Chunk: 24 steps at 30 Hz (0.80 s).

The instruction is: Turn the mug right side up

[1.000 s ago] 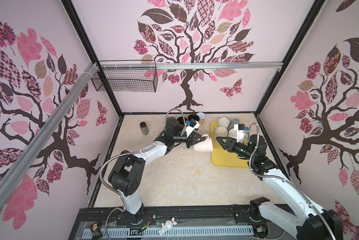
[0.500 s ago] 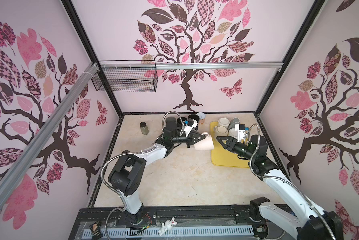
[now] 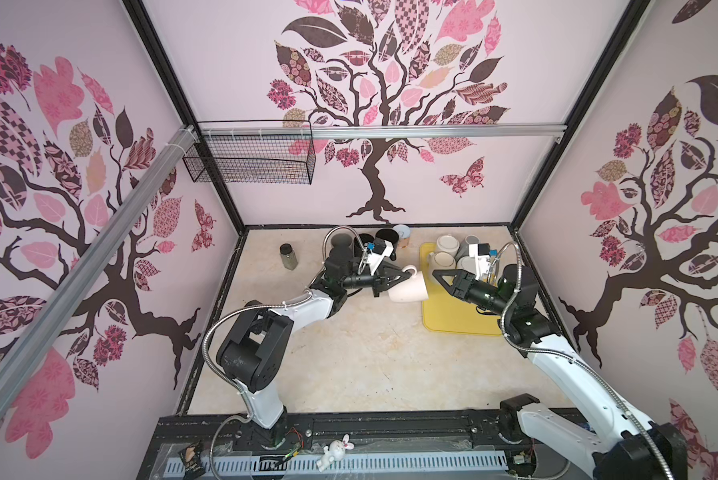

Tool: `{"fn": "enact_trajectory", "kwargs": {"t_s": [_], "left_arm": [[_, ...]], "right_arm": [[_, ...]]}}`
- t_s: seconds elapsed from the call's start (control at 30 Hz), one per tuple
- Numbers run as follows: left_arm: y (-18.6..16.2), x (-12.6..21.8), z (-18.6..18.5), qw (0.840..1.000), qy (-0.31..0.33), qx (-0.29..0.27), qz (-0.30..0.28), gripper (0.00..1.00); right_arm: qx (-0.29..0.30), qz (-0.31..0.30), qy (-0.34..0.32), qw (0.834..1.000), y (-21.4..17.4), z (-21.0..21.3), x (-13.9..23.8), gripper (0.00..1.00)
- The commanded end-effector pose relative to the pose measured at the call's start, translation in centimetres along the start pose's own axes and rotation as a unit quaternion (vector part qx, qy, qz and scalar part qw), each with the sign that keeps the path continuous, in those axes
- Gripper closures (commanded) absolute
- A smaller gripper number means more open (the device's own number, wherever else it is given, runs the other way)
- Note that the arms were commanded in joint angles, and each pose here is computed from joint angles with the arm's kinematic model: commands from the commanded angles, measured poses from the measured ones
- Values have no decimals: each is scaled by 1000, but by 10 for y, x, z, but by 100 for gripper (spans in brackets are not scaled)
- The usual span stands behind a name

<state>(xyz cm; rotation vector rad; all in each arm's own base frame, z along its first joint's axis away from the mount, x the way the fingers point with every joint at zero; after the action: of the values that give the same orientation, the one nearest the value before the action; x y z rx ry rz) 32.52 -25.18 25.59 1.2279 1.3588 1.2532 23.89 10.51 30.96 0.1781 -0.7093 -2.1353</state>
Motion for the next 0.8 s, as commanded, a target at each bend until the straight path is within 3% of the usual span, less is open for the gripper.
{"fn": "enact_trajectory", "kwargs": {"t_s": [0.0,0.23,0.77], "left_arm": [[21,3,-12,998,-39,-40,-28,100],[23,0,-14,996,-90,-24,-14,100],[26,-6,-14,988,-156,8,-2,100]], "right_arm": [[100,26,41,994,7,19,1,68],[163,82,52,982,4,11,-11,54],[195,142,66,968,-12,-1,-39,52]]}}
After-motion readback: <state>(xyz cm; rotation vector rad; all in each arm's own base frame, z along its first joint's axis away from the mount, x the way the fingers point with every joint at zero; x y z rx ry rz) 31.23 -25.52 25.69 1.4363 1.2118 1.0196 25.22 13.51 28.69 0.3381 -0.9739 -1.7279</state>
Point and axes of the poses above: each gripper's point midway between its finger pads, its own x axis back along the fingers, its own z axis along the line the jaws close on, y = z × x, the point moved 10 cm from there along x, back along the fingers, and after that the axes turned 7 degrees about -x, right-handed, at the moved point
